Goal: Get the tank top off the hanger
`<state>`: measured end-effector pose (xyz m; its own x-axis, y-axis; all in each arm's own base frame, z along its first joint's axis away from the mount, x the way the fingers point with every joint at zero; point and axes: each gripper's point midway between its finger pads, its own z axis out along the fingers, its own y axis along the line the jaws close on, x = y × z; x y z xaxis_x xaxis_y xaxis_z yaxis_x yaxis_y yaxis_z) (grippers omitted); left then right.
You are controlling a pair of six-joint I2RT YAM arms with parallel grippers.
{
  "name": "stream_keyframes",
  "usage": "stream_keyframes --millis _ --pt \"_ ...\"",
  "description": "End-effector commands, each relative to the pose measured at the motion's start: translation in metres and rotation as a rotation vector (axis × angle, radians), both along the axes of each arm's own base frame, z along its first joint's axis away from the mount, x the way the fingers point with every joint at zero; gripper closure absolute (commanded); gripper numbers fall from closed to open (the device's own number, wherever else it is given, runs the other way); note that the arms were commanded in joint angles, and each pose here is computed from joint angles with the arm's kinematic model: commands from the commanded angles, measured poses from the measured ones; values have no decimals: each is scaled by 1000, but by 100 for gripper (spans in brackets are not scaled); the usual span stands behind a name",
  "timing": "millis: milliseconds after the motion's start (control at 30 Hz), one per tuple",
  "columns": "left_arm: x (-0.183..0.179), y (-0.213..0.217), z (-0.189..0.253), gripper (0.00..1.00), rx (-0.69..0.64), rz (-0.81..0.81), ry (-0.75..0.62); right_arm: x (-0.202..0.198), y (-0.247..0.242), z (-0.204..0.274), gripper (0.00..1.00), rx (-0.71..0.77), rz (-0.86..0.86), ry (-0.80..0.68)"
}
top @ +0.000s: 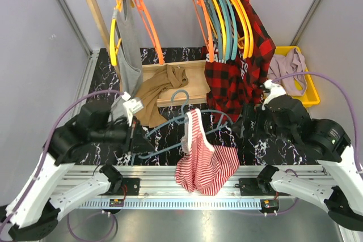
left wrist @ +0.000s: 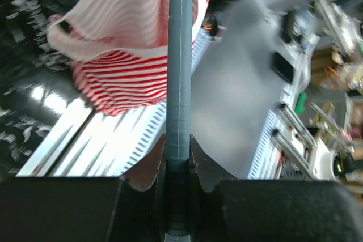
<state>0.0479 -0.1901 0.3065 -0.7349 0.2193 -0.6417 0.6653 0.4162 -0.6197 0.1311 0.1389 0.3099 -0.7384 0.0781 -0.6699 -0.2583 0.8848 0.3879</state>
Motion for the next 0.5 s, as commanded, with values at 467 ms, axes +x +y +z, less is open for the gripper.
stream_keyframes --millis 467 --pt "85 12 0 100 317 310 -48 12 85 -71 0 107 164 210"
